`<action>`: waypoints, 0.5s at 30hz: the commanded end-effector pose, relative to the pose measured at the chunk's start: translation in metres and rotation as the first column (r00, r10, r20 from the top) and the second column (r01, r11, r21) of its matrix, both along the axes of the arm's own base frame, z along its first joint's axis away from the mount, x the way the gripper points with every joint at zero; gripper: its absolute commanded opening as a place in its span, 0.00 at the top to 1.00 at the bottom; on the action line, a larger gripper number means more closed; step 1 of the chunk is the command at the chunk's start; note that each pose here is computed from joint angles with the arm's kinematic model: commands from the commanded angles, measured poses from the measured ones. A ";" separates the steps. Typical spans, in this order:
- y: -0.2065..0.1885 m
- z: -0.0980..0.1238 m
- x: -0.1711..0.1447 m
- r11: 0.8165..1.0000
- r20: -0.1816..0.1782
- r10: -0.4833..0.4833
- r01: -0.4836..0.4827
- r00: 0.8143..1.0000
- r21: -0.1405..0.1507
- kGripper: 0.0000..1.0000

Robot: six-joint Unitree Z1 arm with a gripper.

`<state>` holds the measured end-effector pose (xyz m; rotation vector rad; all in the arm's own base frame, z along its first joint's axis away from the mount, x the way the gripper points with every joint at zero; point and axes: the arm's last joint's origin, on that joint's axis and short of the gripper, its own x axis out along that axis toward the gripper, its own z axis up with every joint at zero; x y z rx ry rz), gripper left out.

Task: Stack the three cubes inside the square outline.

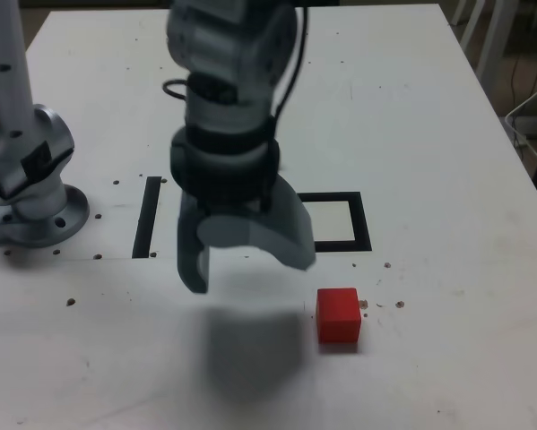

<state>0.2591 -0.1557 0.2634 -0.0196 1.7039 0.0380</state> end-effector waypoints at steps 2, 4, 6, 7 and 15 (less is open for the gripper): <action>-0.012 -0.003 0.006 1.000 -0.009 -0.011 0.011 1.000 0.004 0.00; -0.020 -0.006 0.012 1.000 -0.009 -0.019 0.019 1.000 0.003 0.00; -0.025 -0.008 0.017 1.000 -0.007 -0.024 0.024 1.000 0.003 0.00; -0.028 -0.009 0.020 1.000 -0.006 -0.027 0.027 1.000 0.003 0.00; -0.042 -0.018 0.041 0.999 -0.004 -0.046 0.046 0.999 -0.005 0.00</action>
